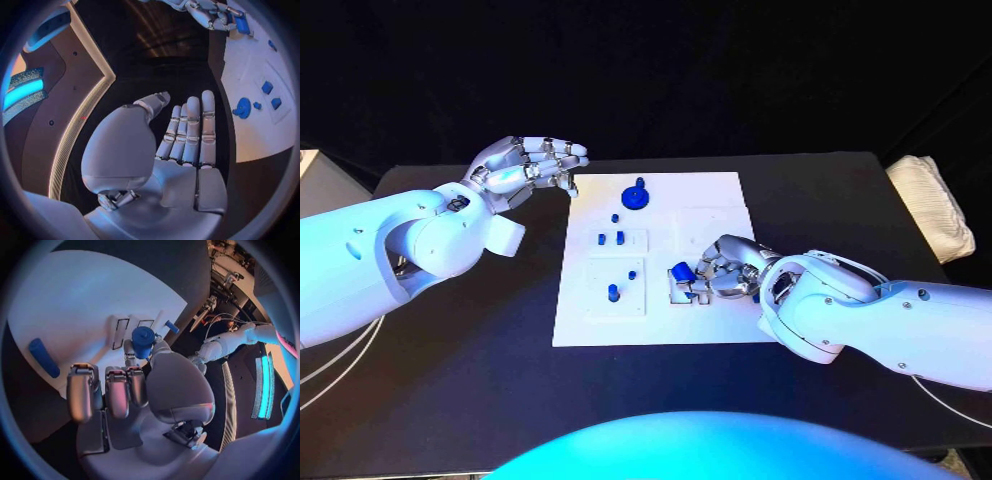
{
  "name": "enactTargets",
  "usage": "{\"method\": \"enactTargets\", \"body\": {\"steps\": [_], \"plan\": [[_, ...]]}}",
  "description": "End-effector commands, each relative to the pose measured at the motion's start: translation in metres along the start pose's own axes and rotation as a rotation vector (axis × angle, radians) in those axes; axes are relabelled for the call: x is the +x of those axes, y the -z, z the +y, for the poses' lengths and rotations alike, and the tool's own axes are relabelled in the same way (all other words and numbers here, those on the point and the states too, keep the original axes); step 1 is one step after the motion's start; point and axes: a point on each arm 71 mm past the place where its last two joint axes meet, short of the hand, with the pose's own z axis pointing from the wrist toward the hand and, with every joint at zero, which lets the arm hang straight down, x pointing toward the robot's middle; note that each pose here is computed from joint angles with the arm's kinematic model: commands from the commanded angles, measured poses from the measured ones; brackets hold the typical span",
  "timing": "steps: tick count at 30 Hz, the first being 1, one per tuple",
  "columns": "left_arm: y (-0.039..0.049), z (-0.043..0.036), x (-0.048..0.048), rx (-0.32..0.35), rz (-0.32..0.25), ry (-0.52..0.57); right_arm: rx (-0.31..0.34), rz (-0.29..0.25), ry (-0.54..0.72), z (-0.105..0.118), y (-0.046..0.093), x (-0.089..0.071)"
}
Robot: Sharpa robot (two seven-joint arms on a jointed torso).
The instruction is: Assemble the parts on the task board
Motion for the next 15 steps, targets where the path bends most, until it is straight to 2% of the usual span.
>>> {"method": "enactTargets", "body": {"steps": [1, 15], "plan": [[-0.0001, -0.0008, 0.0024, 0.005, 0.019, 0.012, 0.0, 0.019, 0.027, 0.0006, -0.0003, 0.002], [0.0006, -0.0007, 0.0019, 0.001, 0.021, 0.012, 0.005, 0.017, 0.034, -0.0001, -0.002, 0.0019]]}}
